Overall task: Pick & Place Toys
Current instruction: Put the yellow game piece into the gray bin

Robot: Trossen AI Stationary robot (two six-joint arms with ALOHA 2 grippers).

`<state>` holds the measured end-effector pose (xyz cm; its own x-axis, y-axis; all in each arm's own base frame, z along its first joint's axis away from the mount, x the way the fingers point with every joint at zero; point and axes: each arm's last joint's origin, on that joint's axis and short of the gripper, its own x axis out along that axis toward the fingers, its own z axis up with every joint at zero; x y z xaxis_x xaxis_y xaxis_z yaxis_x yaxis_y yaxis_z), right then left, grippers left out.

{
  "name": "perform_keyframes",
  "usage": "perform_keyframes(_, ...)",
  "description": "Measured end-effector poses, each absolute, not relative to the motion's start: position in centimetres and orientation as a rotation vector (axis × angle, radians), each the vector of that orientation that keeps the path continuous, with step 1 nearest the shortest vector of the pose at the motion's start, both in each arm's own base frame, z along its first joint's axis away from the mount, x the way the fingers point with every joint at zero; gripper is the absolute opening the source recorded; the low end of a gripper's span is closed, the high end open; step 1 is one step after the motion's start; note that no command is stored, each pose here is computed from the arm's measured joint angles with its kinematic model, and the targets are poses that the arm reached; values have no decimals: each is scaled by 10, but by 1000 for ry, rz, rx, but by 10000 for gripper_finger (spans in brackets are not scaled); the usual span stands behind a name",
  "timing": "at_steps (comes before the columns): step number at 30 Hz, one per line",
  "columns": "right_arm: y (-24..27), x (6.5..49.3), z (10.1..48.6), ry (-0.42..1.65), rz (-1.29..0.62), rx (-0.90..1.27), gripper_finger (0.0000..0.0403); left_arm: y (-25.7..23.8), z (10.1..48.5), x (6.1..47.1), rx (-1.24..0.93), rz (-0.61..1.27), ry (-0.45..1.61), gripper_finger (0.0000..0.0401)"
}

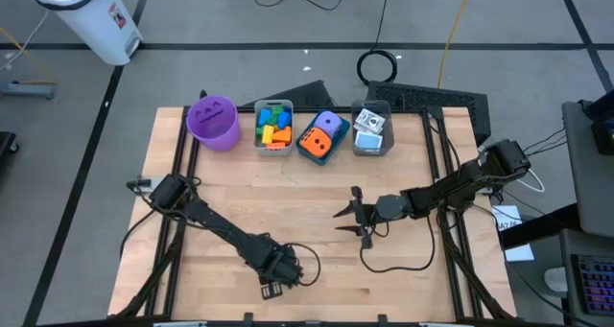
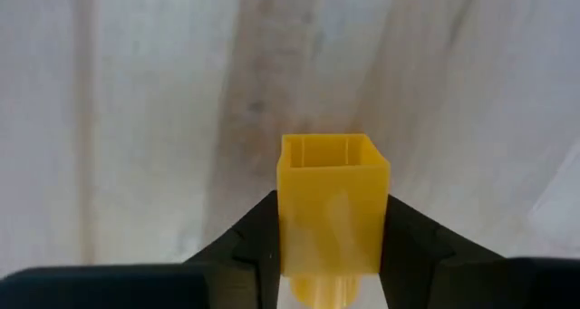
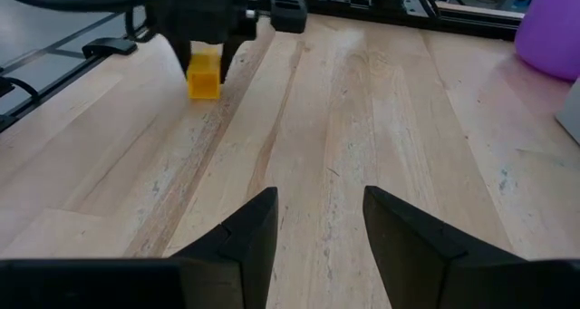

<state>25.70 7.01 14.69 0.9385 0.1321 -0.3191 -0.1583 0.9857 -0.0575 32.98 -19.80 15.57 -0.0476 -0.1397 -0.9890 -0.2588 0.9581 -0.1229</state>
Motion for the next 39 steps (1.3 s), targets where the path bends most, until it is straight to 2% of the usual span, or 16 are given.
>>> perform_keyframes(4, 70, 257, 147, 320, 148, -83, 155, -187, 164, 334, -287, 101, 1666, 130)
perform_keyframes(10, 70, 257, 147, 320, 148, -83, 155, -156, 189, 342, -103, 180, 1719, 162)
perform_keyframes(18, 70, 257, 147, 320, 148, -83, 155, -88, 238, 353, 163, 398, 1715, 131)
perform_keyframes(26, 70, 257, 147, 322, 149, -87, 155, 2, 295, 343, 48, 550, 1505, 169)
perform_keyframes(30, 70, 257, 147, 317, 151, -99, 155, 50, 319, 332, -39, 668, 1368, 164)
perform_keyframes(35, 70, 257, 147, 315, 152, -101, 155, 101, 321, 330, -136, 728, 1282, 136)
perform_keyframes(39, 70, 257, 147, 319, 150, -95, 155, 133, 311, 329, -173, 784, 1301, 143)
